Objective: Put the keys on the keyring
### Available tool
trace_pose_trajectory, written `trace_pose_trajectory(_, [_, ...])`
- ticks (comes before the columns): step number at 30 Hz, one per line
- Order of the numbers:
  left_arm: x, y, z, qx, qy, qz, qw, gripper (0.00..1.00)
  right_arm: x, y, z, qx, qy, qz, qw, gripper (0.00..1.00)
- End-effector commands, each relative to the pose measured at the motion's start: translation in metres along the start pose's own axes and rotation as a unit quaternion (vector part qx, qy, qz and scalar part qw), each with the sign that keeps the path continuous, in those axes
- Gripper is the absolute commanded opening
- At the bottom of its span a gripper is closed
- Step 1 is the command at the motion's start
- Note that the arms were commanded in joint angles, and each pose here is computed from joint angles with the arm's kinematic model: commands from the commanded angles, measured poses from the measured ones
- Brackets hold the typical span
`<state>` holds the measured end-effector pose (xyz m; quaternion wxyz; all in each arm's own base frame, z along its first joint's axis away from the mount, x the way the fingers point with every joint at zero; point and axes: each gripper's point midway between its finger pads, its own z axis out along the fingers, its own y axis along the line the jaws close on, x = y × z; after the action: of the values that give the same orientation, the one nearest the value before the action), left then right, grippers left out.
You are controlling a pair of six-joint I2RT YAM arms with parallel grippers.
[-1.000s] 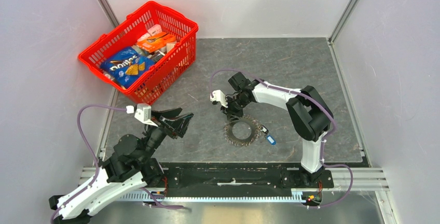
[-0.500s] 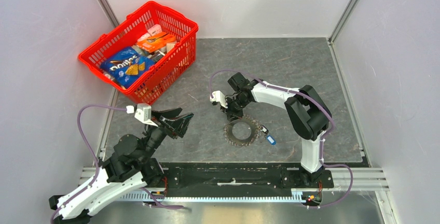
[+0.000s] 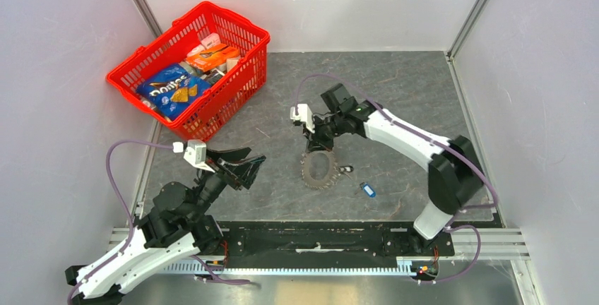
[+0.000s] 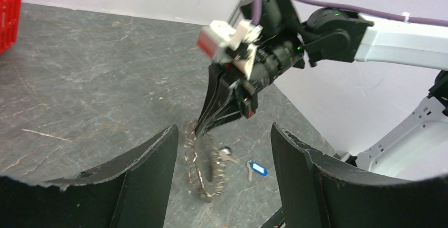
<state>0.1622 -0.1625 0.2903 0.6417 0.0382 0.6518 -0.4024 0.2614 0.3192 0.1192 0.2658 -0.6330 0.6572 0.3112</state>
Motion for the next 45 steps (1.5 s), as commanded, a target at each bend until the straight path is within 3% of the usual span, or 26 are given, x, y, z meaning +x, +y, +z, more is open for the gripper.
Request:
trace_pose_trajectory(1, [-0.029,-0.025,-0.003,0.042,-0.023,-0.037,0.998,0.72,-0.054,0.030,-0.038,-0.004,-0.083,-0.008,0.997,0.00])
trace_pose_trajectory(12, [-0.033,-0.079,0.006,0.149,0.033,0.009,0.988,0.73,-0.111,0.102,-0.087,-0.047,-0.127,0.025,0.990,0.00])
trace_pose_trajectory(25, [0.022,-0.115,0.036,0.227,0.158,0.040,0.960,0.72,-0.137,0.172,-0.127,-0.089,-0.133,0.023,0.987,0.00])
trace_pose_trajectory(37, [-0.005,-0.122,0.021,0.237,0.131,0.022,0.962,0.73,-0.142,0.181,-0.143,-0.074,-0.146,0.025,0.986,0.00])
trace_pose_trajectory(45, [0.001,-0.132,0.019,0.267,0.138,0.012,0.954,0.72,-0.151,0.199,-0.158,-0.096,-0.173,0.020,0.980,0.00])
